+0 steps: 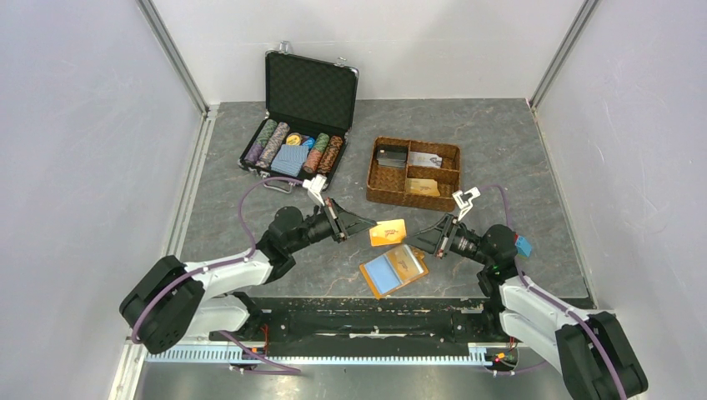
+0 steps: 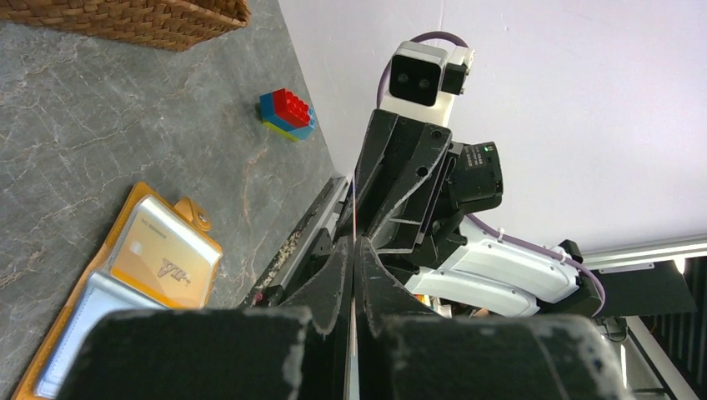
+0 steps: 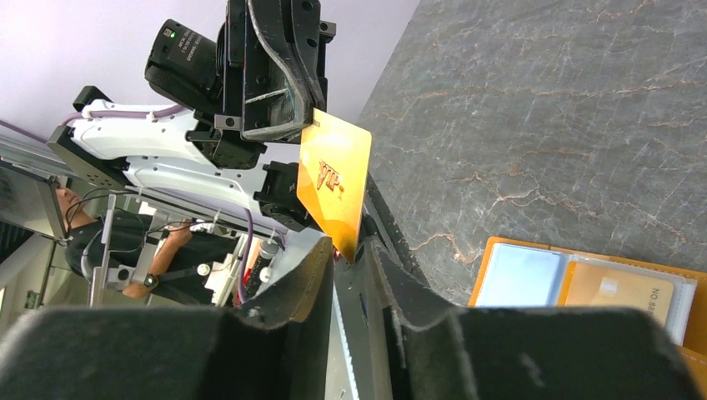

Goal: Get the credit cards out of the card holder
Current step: Place the credit card in the storage box.

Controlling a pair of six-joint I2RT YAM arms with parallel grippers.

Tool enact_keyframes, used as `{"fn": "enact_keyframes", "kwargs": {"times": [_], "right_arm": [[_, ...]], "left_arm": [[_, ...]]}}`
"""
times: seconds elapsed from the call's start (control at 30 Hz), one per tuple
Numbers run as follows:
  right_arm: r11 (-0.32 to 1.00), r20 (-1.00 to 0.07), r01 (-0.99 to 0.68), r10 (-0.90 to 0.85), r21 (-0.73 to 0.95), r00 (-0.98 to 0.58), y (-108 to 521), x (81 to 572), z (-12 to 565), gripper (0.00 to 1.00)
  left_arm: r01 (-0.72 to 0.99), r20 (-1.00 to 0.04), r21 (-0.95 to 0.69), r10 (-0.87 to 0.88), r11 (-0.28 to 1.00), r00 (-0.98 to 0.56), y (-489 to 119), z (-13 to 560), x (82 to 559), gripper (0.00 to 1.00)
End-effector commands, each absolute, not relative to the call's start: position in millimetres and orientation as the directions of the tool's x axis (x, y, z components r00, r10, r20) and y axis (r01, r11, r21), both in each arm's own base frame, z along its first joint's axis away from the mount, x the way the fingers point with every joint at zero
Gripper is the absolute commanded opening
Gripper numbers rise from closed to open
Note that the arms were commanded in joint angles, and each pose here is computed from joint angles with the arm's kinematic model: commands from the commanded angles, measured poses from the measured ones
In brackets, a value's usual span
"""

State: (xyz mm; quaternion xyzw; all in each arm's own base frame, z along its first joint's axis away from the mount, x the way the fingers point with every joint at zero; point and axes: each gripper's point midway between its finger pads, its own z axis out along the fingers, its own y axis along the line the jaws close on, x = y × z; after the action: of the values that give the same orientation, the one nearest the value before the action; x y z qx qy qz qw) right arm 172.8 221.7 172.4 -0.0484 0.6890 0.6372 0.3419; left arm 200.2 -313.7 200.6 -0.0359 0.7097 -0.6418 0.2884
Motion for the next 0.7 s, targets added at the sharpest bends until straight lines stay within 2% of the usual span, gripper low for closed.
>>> {"fn": "enact_keyframes", "kwargs": {"times": [0.0, 0.07, 0.13, 0.2, 0.27, 0.4, 0.57, 0.67], "right_arm": [[0.159, -0.562, -0.547, 0.381, 0.822, -0.734, 222, 172, 183, 0.17], [0.161, -0.562, -0.547, 0.386, 0.822, -0.731, 221, 173, 183, 0.04], [0.162, -0.567, -0.553, 0.394, 0.817, -0.723, 221, 174, 184, 0.0], [0.167, -0.567, -0.552, 0.408, 0.817, -0.716, 220, 176, 186, 0.0], [0.178, -0.575, -0.557, 0.419, 0.811, -0.703, 220, 181, 189, 0.0], [0.219, -0.593, -0.558, 0.417, 0.801, -0.688, 220, 192, 192, 0.0], [0.273, -0.615, -0.553, 0.414, 0.787, -0.671, 219, 208, 197, 0.0], [0.32, -0.635, -0.549, 0.416, 0.772, -0.651, 214, 218, 199, 0.0]], "left_arm": [[0.332, -0.346, -0.936, -0.458, 0.114, -0.819, -314, 216, 204, 0.02], [0.329, -0.344, -0.937, -0.458, 0.115, -0.82, -314, 215, 204, 0.02], [0.328, -0.345, -0.937, -0.458, 0.119, -0.819, -313, 213, 204, 0.05], [0.324, -0.347, -0.937, -0.461, 0.132, -0.817, -312, 210, 204, 0.21], [0.323, -0.359, -0.933, -0.464, 0.158, -0.81, -309, 207, 205, 0.42], [0.324, -0.405, -0.913, -0.458, 0.248, -0.791, -303, 197, 208, 0.67], [0.321, -0.475, -0.87, -0.46, 0.374, -0.751, -289, 190, 213, 0.88], [0.313, -0.52, -0.832, -0.445, 0.458, -0.729, -279, 182, 216, 0.93]]}}
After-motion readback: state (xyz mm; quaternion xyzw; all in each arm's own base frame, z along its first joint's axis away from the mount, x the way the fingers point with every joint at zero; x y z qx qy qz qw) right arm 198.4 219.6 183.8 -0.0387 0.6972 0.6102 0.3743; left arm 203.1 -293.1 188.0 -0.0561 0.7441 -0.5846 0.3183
